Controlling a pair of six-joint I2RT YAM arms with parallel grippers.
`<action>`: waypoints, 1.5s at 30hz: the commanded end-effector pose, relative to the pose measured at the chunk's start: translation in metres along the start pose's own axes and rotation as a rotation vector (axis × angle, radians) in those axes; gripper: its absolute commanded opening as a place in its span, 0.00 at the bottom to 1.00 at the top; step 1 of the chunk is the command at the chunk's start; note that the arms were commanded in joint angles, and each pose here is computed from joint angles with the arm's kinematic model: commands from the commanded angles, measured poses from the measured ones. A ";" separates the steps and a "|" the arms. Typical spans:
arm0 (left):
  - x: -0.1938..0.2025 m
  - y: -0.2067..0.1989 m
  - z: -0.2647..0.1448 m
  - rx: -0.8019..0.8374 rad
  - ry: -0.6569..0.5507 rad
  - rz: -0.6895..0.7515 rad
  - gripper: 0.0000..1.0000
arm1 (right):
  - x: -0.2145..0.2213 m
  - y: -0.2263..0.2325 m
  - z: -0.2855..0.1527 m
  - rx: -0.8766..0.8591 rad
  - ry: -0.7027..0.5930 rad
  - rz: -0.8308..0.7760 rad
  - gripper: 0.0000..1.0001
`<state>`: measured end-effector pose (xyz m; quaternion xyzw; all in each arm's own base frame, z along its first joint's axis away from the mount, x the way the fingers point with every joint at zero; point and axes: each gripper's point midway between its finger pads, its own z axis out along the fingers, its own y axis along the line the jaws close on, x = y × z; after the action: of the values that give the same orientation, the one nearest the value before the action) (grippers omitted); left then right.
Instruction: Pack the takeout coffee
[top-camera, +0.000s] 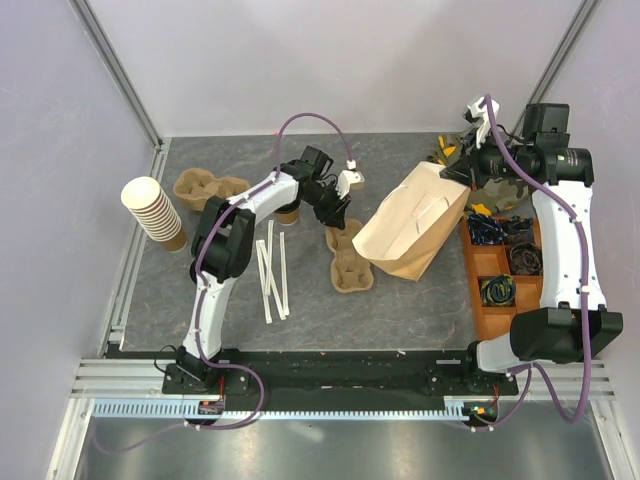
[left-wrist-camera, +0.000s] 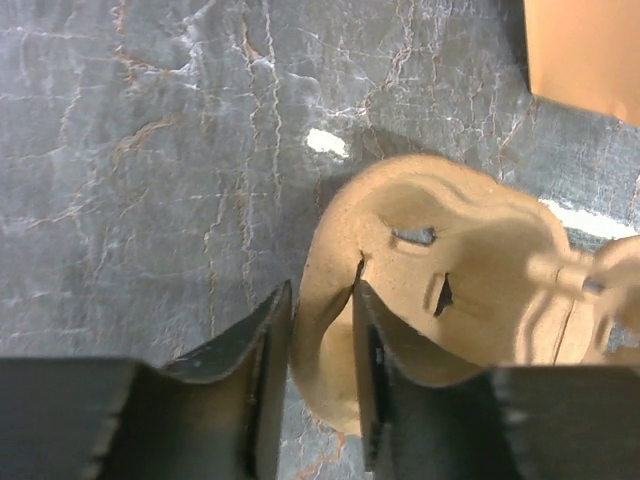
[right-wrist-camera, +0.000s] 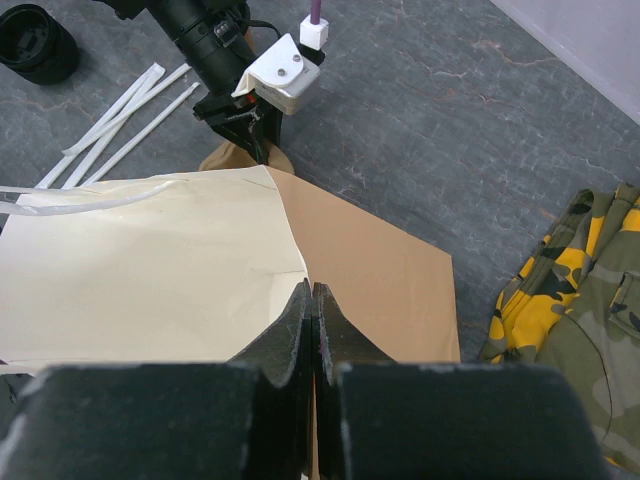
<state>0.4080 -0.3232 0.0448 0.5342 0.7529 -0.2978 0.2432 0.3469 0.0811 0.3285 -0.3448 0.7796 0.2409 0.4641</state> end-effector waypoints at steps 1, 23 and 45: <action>-0.020 -0.004 -0.004 0.035 -0.047 0.056 0.29 | -0.016 0.011 -0.004 -0.049 -0.049 -0.052 0.00; -0.068 -0.047 -0.208 -0.201 -0.075 0.077 0.02 | 0.007 0.111 0.031 -0.452 -0.005 -0.025 0.00; -0.076 -0.065 -0.284 -0.220 -0.320 -0.126 0.02 | 0.028 0.067 0.067 -0.318 0.215 -0.164 0.43</action>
<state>0.3648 -0.1791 0.2711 0.4008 0.7949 -0.2870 0.3538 0.3194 0.1700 0.2666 -0.4683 0.7542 0.3269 0.3242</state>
